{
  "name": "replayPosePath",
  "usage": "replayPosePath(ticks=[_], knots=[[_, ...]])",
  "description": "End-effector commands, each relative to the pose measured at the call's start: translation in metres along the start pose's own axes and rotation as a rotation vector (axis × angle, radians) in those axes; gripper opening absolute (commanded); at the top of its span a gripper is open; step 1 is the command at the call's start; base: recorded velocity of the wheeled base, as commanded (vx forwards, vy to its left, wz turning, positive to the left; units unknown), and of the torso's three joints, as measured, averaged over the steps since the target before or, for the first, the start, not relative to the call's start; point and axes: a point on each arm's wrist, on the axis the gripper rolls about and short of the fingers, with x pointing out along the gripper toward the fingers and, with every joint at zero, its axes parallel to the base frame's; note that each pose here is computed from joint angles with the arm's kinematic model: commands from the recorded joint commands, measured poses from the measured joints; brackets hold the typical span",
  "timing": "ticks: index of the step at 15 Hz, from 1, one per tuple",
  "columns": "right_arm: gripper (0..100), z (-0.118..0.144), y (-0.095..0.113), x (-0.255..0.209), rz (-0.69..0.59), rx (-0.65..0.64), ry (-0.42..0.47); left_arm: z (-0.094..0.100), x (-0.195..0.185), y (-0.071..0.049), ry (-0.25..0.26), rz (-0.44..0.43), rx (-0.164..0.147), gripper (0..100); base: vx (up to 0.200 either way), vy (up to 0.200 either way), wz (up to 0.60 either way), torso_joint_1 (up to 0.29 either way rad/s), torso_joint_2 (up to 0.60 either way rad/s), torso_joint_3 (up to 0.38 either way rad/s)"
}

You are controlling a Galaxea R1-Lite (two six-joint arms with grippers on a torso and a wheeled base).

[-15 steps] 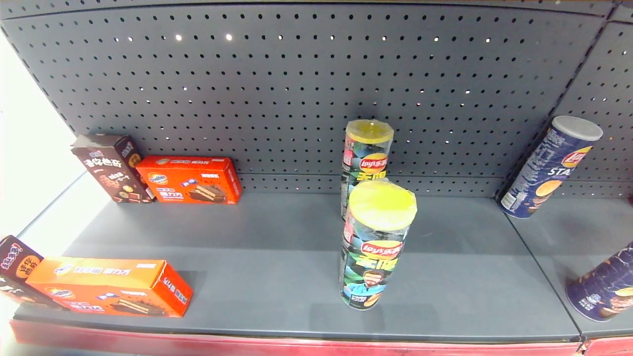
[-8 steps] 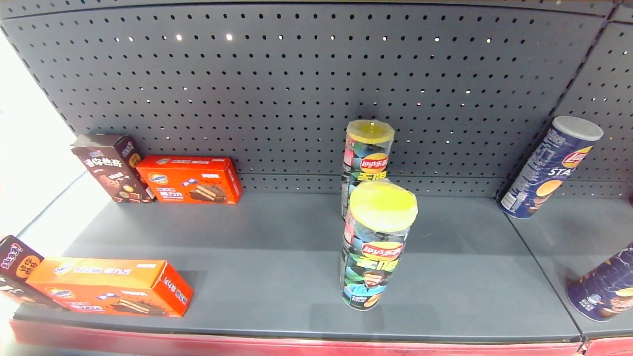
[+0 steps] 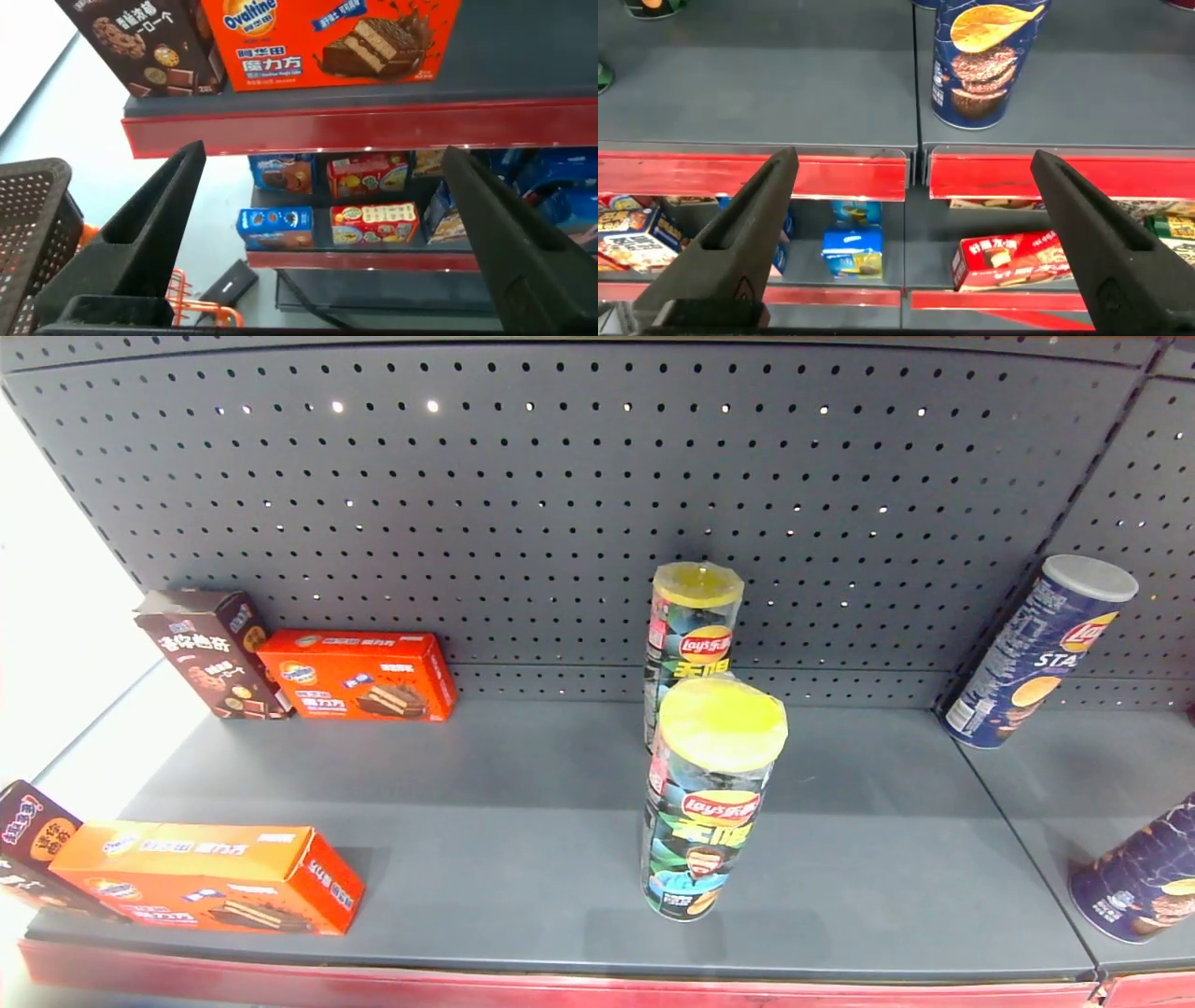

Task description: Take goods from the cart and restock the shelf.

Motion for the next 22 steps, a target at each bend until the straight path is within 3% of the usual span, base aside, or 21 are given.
replayPosePath(ticks=[1, 3, 4, 5, 7, 8, 10, 11, 13, 15, 16, 17, 18, 19, 21, 22], knots=[[100, -0.0001, 0.0, -0.0005, 0.002, 0.0, -0.006, 0.0002, -0.0001, 0.0001, -0.001, 0.003, -0.006, 100, 0.0, 0.0, 0.0, 0.0, 0.0, 0.0], [100, -0.0001, 0.0, -0.0005, 0.002, 0.0, -0.006, -0.0005, 0.0007, 0.0009, -0.003, 0.046, 0.017, 100, 0.0, 0.0, 0.0, 0.0, 0.0, 0.0], [100, -0.0001, 0.0, -0.0005, 0.002, 0.0, -0.006, -0.0007, 0.0026, 0.0019, -0.024, 0.096, 0.08, 100, 0.0, 0.0, 0.0, 0.0, 0.0, 0.0], [100, -0.0001, 0.0, -0.0005, 0.002, 0.0, -0.006, -0.0009, 0.0059, 0.0016, -0.08, 0.098, 0.104, 100, 0.0, 0.0, 0.0, 0.0, 0.0, 0.0], [100, -0.0001, 0.0, -0.0005, 0.0, 0.0, -0.006, -0.0017, 0.0076, -0.0028, -0.127, -0.093, 0.046, 100, 0.0, 0.0, 0.0, 0.0, 0.0, 0.0], [100, -0.0001, 0.0, -0.0005, 0.0, 0.0, -0.006, -0.0014, 0.0077, -0.0055, -0.152, -0.21, 0.032, 100, 0.0, 0.0, 0.0, 0.0, 0.0, 0.0], [100, -0.0001, 0.0, -0.0005, 0.002, 0.0, -0.006, -0.0015, 0.0081, -0.0066, -0.175, -0.257, 0.071, 100, 0.0, 0.0, 0.0, 0.0, 0.0, 0.0], [100, -0.0001, 0.0, -0.0005, 0.0, 0.0, -0.006, -0.0012, 0.0081, -0.0061, -0.172, -0.235, 0.067, 100, 0.0, 0.0, 0.0, 0.0, 0.0, 0.0], [100, -0.0001, 0.0, -0.0005, 0.0, 0.0, -0.006, -0.0017, 0.0088, -0.0019, -0.15, -0.048, 0.069, 100, 0.0, 0.0, 0.0, 0.0, 0.0, 0.0], [100, -0.0001, 0.0, -0.0005, 0.0, 0.0, -0.006, -0.0016, 0.0087, -0.0028, -0.155, -0.087, 0.086, 100, 0.0, 0.0, 0.0, 0.0, 0.0, 0.0], [100, -0.0001, 0.0, -0.0005, 0.002, 0.0, -0.006, -0.0016, 0.0082, -0.0056, -0.167, -0.212, 0.068, 100, 0.0, 0.0, 0.0, 0.0, 0.0, 0.0], [100, -0.0001, 0.0, -0.0005, 0.0, 0.0, -0.006, -0.0014, 0.0079, -0.0067, -0.171, -0.264, 0.047, 100, 0.0, 0.0, 0.0, 0.0, 0.0, 0.0], [100, -0.0001, 0.0, -0.0005, 0.002, 0.0, -0.006, -0.0016, 0.0081, -0.0066, -0.168, -0.261, 0.033, 100, 0.0, 0.0, 0.0, 0.0, 0.0, 0.0], [100, -0.0001, 0.0, -0.0005, 0.002, 0.0, -0.006, -0.0014, 0.0083, -0.0054, -0.163, -0.208, 0.03, 100, 0.0, 0.0, 0.0, 0.0, 0.0, 0.0], [100, -0.0001, 0.0, -0.0005, 0.002, 0.0, -0.006, -0.0021, 0.0089, -0.0007, -0.142, 0.005, 0.008, 100, 0.0, 0.0, 0.0, 0.0, 0.0, 0.0], [100, -0.0001, 0.0, -0.0005, 0.002, 0.0, -0.006, -0.0021, 0.0089, -0.0006, -0.142, 0.007, 0.007, 100, 0.0, 0.0, 0.0, 0.0, 0.0, 0.0]])
